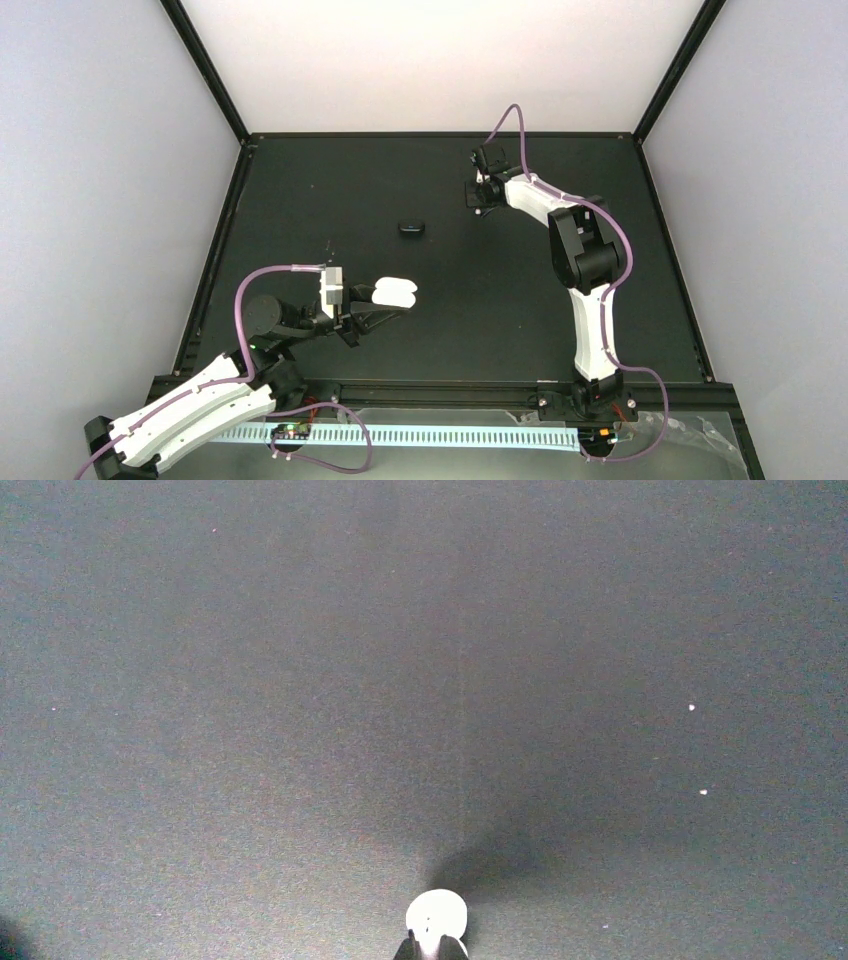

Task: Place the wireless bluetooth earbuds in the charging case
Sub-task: Pick up the earbud from the center of the board, then place the earbud in the charging case, then close the charging case.

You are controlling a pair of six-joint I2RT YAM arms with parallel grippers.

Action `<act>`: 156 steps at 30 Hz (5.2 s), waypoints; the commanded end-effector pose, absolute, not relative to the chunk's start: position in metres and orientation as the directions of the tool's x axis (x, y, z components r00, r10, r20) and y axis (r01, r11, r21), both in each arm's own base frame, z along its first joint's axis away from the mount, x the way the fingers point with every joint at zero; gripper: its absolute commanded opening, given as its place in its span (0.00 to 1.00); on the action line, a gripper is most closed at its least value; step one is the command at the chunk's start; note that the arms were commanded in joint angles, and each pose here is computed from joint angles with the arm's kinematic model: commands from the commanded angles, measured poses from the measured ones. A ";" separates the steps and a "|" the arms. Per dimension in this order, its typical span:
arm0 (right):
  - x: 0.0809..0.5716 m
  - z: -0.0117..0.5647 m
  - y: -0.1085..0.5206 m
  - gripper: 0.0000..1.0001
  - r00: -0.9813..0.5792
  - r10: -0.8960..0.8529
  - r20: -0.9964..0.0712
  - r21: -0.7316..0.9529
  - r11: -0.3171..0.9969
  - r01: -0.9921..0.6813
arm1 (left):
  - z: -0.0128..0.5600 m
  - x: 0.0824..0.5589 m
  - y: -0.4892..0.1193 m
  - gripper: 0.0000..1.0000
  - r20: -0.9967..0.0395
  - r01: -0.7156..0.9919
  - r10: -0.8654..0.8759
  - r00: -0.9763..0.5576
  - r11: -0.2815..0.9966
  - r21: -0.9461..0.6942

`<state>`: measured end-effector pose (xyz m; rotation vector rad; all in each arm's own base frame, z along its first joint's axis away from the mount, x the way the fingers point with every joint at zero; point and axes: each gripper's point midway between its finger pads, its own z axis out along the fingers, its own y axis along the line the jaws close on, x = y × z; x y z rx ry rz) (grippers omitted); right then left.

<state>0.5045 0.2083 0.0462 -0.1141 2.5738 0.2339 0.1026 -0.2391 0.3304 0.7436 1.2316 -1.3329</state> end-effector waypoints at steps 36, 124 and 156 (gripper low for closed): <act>0.081 0.367 0.252 0.01 -0.484 -0.434 -0.760 0.458 0.170 -0.873 | 0.360 0.055 -0.247 0.02 -0.957 0.995 -0.281 -0.069 -0.087 -0.046; 0.084 0.367 0.326 0.13 -0.384 -0.460 -0.800 0.301 0.245 -0.921 | 0.367 0.084 -0.265 0.01 -0.934 0.981 -0.300 -0.195 -0.047 -0.190; 0.154 0.398 0.286 0.45 -0.425 -0.213 -0.880 0.233 0.586 -0.776 | 0.369 0.079 -0.266 0.02 -0.931 0.978 -0.303 -0.206 -0.081 -0.190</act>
